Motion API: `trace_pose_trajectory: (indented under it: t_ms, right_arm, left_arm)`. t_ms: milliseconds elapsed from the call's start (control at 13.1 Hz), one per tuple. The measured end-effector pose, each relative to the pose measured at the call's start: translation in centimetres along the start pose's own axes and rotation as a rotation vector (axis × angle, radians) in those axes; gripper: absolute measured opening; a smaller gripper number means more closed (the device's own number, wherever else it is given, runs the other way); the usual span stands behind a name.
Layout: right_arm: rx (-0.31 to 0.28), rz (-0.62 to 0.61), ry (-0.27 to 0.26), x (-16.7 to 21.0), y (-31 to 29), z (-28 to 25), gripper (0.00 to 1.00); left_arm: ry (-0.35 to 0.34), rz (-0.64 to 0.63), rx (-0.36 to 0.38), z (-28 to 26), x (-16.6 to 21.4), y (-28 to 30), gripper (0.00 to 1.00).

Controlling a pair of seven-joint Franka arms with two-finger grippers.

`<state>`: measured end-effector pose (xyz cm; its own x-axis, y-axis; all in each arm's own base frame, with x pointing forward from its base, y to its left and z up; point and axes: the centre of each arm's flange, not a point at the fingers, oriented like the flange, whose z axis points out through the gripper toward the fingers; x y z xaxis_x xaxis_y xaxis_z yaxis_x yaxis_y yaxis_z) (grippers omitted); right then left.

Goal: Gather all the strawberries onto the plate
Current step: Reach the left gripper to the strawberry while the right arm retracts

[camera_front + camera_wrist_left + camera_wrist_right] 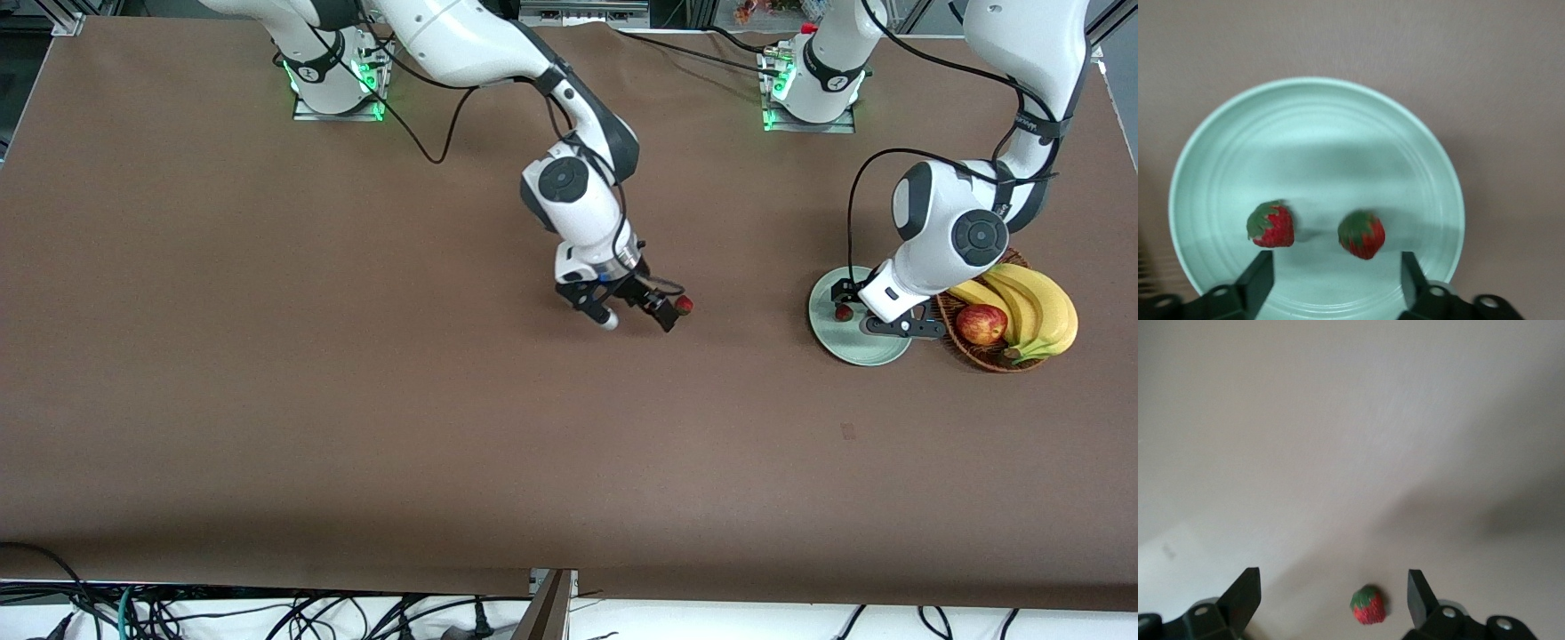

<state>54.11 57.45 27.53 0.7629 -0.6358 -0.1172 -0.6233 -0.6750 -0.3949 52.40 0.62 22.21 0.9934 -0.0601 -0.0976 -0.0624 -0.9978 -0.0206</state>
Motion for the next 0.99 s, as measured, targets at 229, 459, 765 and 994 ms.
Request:
trace_pose_trajectory:
  t_ms: [229,459,765,994]
  right_arm:
    - [-0.134,-0.146,-0.071,7.0,-0.7,-8.1,0.99]
    - [-0.256,-0.305,-0.142,11.3,0.7,-15.7,0.99]
    - [-0.335,-0.478,-0.168,16.2,4.7,-24.9,1.0]
    - [-0.394,-0.597,-0.192,20.6,11.2,-31.5,1.0]
  left_arm:
    - [0.048,-0.019,-0.007,-3.9,0.3,2.0,1.0]
    - [0.101,-0.094,-0.037,-7.1,0.4,10.5,1.0]
    - [0.116,-0.148,-0.101,-9.0,-0.9,23.5,1.0]
    - [0.055,-0.169,-0.138,-6.4,-1.2,30.1,1.0]
